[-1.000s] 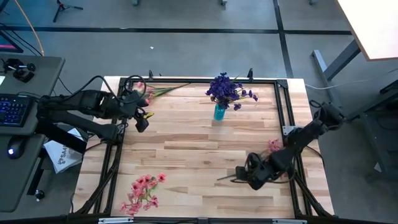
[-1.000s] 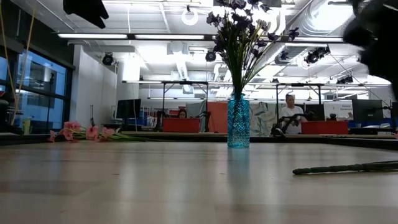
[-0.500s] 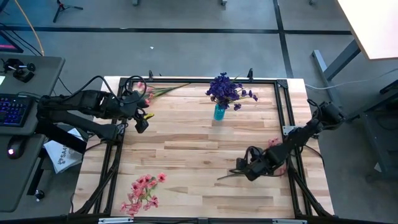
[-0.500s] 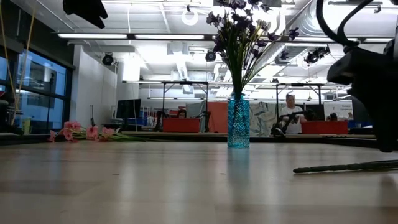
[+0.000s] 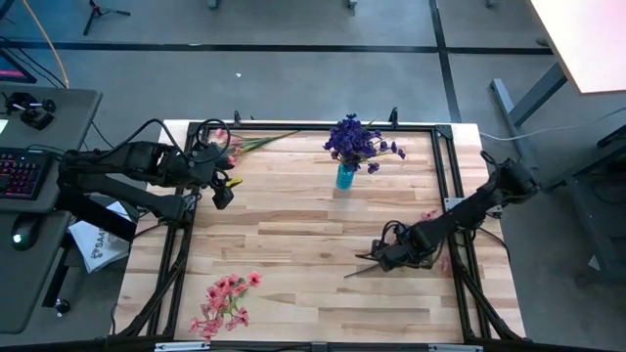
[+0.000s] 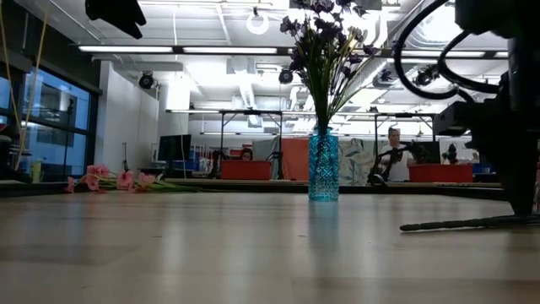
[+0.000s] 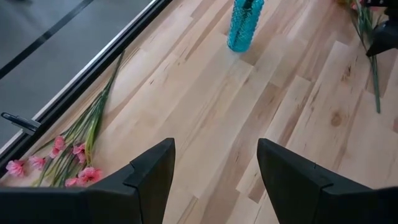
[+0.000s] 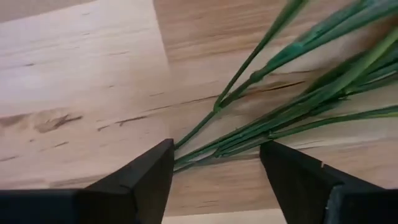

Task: Sort flowers into vase by color
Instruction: Put the bottom pink flowers into the green vase

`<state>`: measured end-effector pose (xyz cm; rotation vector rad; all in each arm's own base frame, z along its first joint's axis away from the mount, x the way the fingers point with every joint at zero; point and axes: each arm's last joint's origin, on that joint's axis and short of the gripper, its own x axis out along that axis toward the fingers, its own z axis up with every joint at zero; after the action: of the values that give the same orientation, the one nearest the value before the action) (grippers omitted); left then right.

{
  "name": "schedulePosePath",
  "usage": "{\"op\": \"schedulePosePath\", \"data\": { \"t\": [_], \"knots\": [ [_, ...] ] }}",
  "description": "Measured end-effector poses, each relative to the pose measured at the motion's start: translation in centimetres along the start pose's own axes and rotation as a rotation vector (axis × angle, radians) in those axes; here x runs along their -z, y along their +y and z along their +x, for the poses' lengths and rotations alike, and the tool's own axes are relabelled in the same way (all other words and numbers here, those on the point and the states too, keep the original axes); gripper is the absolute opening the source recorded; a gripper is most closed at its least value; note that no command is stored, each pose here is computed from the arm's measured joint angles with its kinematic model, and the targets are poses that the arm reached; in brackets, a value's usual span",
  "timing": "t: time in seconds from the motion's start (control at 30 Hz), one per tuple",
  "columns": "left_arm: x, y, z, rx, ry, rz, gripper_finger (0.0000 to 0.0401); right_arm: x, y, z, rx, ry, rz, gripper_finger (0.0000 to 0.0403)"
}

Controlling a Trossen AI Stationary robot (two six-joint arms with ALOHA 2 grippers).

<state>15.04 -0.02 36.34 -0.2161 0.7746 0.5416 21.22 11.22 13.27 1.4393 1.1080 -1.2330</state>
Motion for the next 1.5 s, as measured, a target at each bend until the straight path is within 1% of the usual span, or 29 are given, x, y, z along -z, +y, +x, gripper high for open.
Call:
{"op": "schedulePosePath", "data": {
  "t": [0.13, 0.33, 0.47, 0.57, 0.6, 0.73, 0.83, 0.9, 1.0, 1.1, 1.17, 1.2, 1.23, 1.3, 1.37, 1.5],
  "knots": [
    [0.0, 0.0, 0.0, 0.011, 0.006, 0.0, 0.0215, -0.2, 0.2, 0.9, 0.051, -0.014, 0.018, 0.0204],
    [0.0, -0.1, 0.0, 0.023, 0.012, -0.001, 0.0215, -0.3, 0.1, 1.2, 0.082, -0.029, 0.034, 0.0121],
    [0.1, -0.1, 0.0, 0.036, 0.019, -0.001, 0.0215, -0.2, 0.3, 1.0, 0.058, -0.042, -0.003, 0.0059],
    [0.1, -0.2, 0.0, 0.055, 0.03, -0.002, 0.0215, 0.1, 0.8, 0.8, 0.029, -0.061, -0.072, 0.0013],
    [0.1, -0.2, 0.0, 0.068, 0.036, -0.002, 0.0215, 0.2, 1.0, 0.7, 0.027, -0.065, -0.095, 0.0007],
    [0.3, -0.1, -0.4, 0.133, 0.051, 0.002, 0.0215, 0.8, 1.5, 0.0, 0.021, -0.063, -0.19, 0.0006],
    [0.6, 0.5, -1.4, 0.166, 0.025, -0.005, 0.0215, 1.6, 1.5, -0.9, 0.013, -0.092, -0.295, 0.0003],
    [0.8, 1.0, -2.2, 0.185, -0.009, -0.035, 0.0215, 2.3, 1.6, -2.4, -0.022, -0.071, -0.352, 0.0002],
    [1.0, 2.0, -3.6, 0.224, -0.086, -0.098, 0.0215, 4.2, 1.3, -4.9, -0.091, 0.032, -0.503, 0.0001],
    [1.0, 2.7, -5.0, 0.278, -0.191, -0.149, 0.0215, 6.1, 0.5, -7.2, -0.093, 0.221, -0.697, 0.0],
    [0.8, 3.0, -5.8, 0.315, -0.263, -0.166, 0.0215, 7.2, 0.1, -8.3, -0.104, 0.309, -0.816, 0.0],
    [0.6, 3.1, -6.1, 0.332, -0.302, -0.17, 0.0215, 7.7, 0.1, -8.7, -0.13, 0.33, -0.874, 0.0],
    [0.4, 3.2, -6.5, 0.349, -0.344, -0.171, 0.0215, 8.2, 0.2, -9.1, -0.181, 0.336, -0.935, 0.0],
    [-0.1, 3.1, -6.9, 0.371, -0.412, -0.166, 0.0215, 8.9, 1.4, -10.1, -0.354, 0.287, -1.015, 0.0],
    [-0.7, 3.0, -7.2, 0.391, -0.474, -0.158, 0.0215, 8.8, 3.2, -10.8, -0.535, 0.151, -1.023, 0.0],
    [-1.8, 2.4, -7.1, 0.404, -0.551, -0.124, 0.0215, 7.0, 7.5, -12.9, -0.826, -0.143, -0.976, 0.0]
  ]
}}
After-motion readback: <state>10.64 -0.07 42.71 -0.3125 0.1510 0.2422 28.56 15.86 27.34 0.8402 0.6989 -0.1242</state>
